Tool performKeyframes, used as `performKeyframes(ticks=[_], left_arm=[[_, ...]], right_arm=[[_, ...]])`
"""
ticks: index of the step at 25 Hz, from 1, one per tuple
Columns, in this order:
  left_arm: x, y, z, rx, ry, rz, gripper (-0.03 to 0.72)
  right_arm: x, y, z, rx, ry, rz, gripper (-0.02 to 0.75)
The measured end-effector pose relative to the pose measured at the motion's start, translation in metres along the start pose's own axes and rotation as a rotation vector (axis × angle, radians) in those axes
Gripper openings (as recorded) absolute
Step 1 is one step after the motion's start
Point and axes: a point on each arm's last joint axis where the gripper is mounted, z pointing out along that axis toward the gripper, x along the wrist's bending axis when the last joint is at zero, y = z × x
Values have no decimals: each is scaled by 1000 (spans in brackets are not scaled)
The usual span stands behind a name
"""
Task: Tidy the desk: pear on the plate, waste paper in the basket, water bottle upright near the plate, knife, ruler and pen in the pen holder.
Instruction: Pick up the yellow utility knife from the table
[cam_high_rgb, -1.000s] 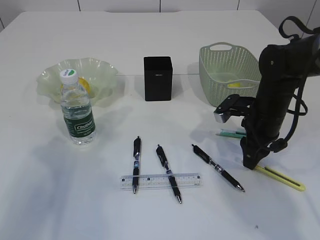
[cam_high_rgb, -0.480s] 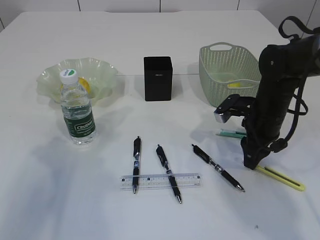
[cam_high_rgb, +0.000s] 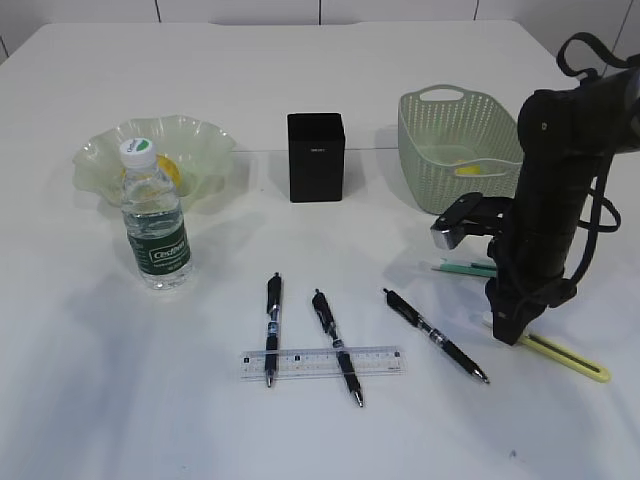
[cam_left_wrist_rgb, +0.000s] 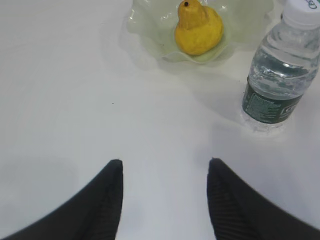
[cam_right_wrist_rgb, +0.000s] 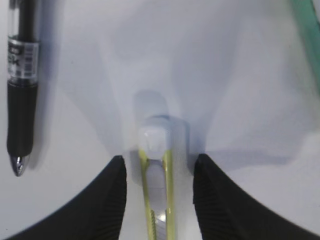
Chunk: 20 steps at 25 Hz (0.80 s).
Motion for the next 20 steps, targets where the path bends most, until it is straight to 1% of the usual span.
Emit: performKeyframes(ticks=[14,16,20], left_arm=[[0,3,0,-32,4,0,382],[0,3,0,-33,4,0,382],[0,4,0,-40,5,0,382]], right_arm=[[-2,2,0,-19,-18,1,333],[-1,1,0,-12,-11,2,333],[3,-3,0,33,30,3,333]])
